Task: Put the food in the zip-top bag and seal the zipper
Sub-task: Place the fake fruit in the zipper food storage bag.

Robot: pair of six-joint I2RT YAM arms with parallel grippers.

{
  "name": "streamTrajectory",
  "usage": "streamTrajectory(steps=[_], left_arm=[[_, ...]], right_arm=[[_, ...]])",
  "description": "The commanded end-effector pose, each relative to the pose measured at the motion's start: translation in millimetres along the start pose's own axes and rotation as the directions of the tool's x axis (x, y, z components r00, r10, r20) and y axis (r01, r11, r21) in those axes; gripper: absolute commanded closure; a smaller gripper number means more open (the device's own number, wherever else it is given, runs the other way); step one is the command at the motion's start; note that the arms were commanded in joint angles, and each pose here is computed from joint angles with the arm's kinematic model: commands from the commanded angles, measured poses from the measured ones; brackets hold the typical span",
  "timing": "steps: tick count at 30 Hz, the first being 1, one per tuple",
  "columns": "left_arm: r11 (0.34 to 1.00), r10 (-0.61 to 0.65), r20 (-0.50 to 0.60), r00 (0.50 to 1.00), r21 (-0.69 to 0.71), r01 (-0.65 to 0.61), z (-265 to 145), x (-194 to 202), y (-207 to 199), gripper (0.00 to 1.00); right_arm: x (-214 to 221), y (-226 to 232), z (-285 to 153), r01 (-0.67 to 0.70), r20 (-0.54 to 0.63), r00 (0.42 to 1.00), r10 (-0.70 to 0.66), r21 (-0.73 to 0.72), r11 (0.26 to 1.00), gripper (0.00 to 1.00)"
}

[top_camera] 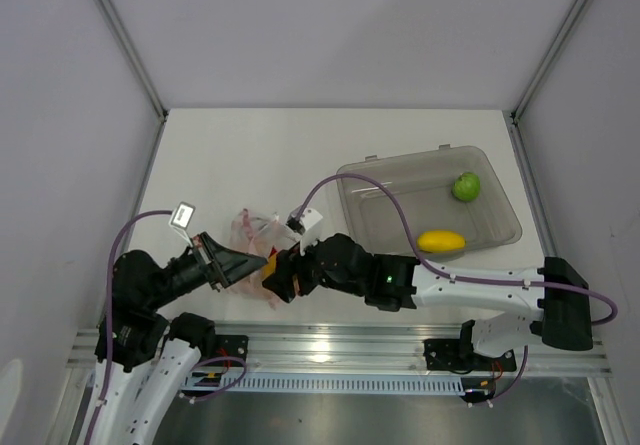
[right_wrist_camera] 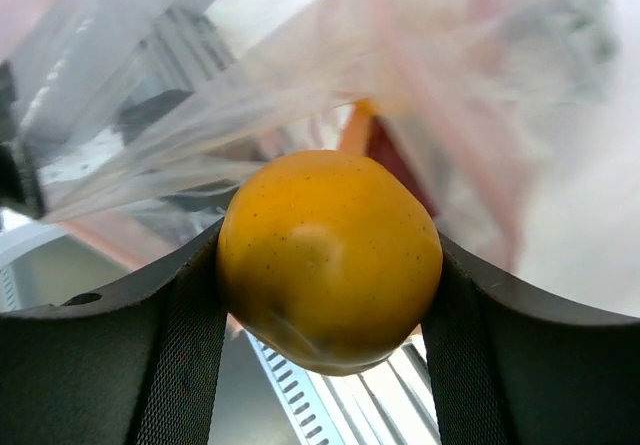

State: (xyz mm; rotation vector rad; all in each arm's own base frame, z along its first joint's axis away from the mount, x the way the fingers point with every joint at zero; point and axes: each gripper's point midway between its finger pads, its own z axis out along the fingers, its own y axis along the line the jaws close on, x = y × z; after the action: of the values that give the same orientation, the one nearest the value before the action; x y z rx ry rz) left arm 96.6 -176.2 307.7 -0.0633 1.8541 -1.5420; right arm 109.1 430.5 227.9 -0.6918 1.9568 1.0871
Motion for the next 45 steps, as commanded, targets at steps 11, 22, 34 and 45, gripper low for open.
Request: streamTrajectory(steps=[11, 22, 34, 45], left_arm=[[0.993, 0.044, -0.01, 0.999, 0.107, -0.042, -10.3, 0.5, -36.0, 0.99], [0.993, 0.041, -0.007, 0.999, 0.114, -0.04, -8.3, -2.3, -37.6, 0.99], [0.994, 0.043, -0.01, 0.999, 0.101, -0.042, -8.0, -0.7, -33.1, 0.99], [0.995, 0.043, -0.015, 0.999, 0.089, -0.041, -6.4, 3.8, -21.9, 1.0]], right_arm=[[-62.1, -20.4, -24.7, -0.031, 0.158, 0.987, 0.02, 0.065, 0.997, 0.36], [-7.1, 47.5, -2.4, 0.082, 0.004, 0.996, -0.085, -0.309, 0.947, 0.45], [-0.7, 21.8, -9.1, 0.083, -0.01, 0.996, -0.086, -0.184, 0.979, 0.14], [-26.4, 0.0, -40.4, 0.07, 0.047, 0.997, -0.068, -0.037, 0.997, 0.13]])
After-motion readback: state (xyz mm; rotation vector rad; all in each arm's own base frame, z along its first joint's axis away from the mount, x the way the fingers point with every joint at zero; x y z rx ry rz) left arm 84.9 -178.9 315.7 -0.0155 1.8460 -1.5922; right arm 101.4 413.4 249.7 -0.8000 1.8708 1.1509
